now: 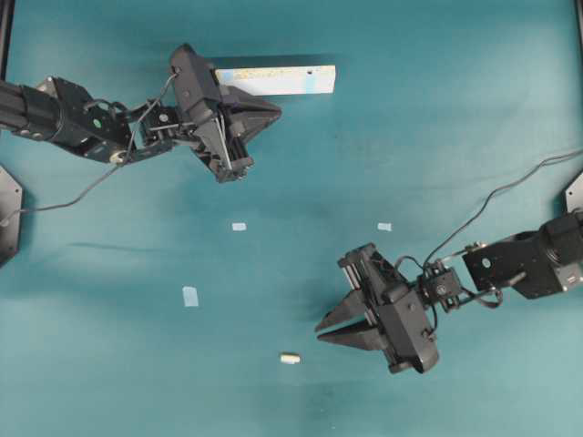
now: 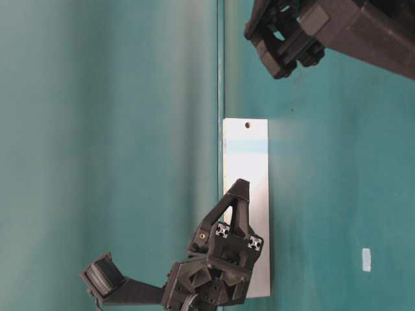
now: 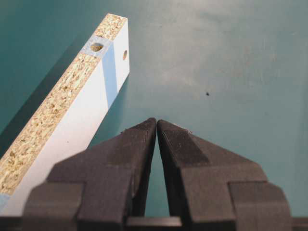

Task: Move the wooden board into place and insert the rod into its hole.
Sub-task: 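Lower the left gripper onto the white particleboard strip and grasp it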

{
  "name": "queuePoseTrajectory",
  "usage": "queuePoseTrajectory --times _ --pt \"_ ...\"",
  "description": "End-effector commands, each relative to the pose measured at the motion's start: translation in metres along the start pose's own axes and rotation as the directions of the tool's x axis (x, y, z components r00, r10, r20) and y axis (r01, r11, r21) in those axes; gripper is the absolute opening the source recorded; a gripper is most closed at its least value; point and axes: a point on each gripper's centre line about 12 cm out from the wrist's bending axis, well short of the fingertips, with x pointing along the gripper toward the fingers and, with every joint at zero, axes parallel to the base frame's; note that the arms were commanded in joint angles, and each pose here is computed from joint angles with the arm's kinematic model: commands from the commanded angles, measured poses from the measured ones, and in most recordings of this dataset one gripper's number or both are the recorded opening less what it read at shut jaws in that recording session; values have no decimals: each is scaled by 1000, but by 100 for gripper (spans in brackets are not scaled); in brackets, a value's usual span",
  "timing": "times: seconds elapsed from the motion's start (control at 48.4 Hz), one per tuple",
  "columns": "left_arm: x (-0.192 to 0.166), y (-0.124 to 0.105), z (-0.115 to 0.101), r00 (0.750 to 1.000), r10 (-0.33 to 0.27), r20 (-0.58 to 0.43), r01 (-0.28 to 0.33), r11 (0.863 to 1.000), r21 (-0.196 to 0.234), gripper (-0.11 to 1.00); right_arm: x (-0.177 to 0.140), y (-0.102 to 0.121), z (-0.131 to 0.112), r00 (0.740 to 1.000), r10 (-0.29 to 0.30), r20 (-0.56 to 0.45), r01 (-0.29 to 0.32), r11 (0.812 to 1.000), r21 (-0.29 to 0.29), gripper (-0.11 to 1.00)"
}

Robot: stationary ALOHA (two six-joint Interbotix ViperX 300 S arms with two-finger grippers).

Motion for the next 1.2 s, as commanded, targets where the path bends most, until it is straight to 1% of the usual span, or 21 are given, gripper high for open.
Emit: queuePoseTrajectory --times 0.0,0.021,0.041,0.103,0.145,0.186,0.289,0.434,0.578,0.661,0.764,0.847,0.868,0.909,1.012,1.033,1.074,1.095,1.115,1.177 --pt "6 -3 11 1000 -22 -2 22 1000 12 16 2 3 12 999 6 36 -7 1000 8 24" --pt "7 -3 10 1000 -22 -17 22 1000 9 16 2 2 11 1000 6 25 -6 1000 8 24" --pt "8 -2 11 999 -21 -29 21 1000 7 13 2 2 10 1000 6 13 -6 1000 8 22" --pt "12 -4 11 997 -23 -74 23 1000 3 2 3 2 9 999 5 -37 -5 1000 6 10" --pt "15 -4 13 995 -24 -94 24 1000 2 0 3 2 10 998 3 -69 -3 1000 5 3" --pt "18 -5 16 994 -25 -104 25 1000 1 0 4 2 13 995 3 -98 -3 1000 1 0" --pt "20 -6 28 993 -28 -111 28 1000 1 0 4 -1 26 991 -4 -135 3 1000 -5 -1" --pt "16 -7 41 993 -31 -114 32 999 3 0 1 -3 47 989 -12 -149 11 1000 -10 -1" --pt "8 -8 52 990 -35 -135 37 999 12 0 -1 0 52 982 -9 -191 9 1000 -4 -1" --pt "4 -8 56 987 -35 -160 38 999 14 0 -2 1 54 975 -8 -221 12 1000 14 -1" --pt "-1 -5 60 981 -32 -190 35 999 14 1 -2 2 59 970 -9 -244 22 998 51 -1" --pt "-6 -2 62 976 -25 -218 32 999 30 1 -3 1 61 966 -11 -258 32 996 78 -1" --pt "-7 -1 63 975 -23 -222 31 999 36 3 -3 1 61 965 -11 -262 35 996 85 -1" --pt "-8 2 65 973 -17 -231 28 999 47 11 -3 1 60 961 -12 -275 42 994 104 -1" --pt "-12 12 69 970 4 -243 18 996 90 38 -4 1 55 950 -13 -311 56 990 131 0" --pt "-12 14 69 970 9 -244 16 995 101 44 -5 1 55 949 -13 -316 58 989 134 2" --pt "-13 18 71 969 17 -245 14 992 125 54 -5 1 54 945 -13 -327 60 989 135 7" --pt "-14 21 72 969 22 -245 12 991 136 57 -6 1 53 943 -14 -332 62 989 134 11" --pt "-14 24 72 968 29 -248 11 988 156 58 -6 1 52 941 -14 -338 63 989 134 15" --pt "-14 28 74 967 38 -252 12 981 195 58 -6 1 51 937 -14 -348 65 989 133 31"
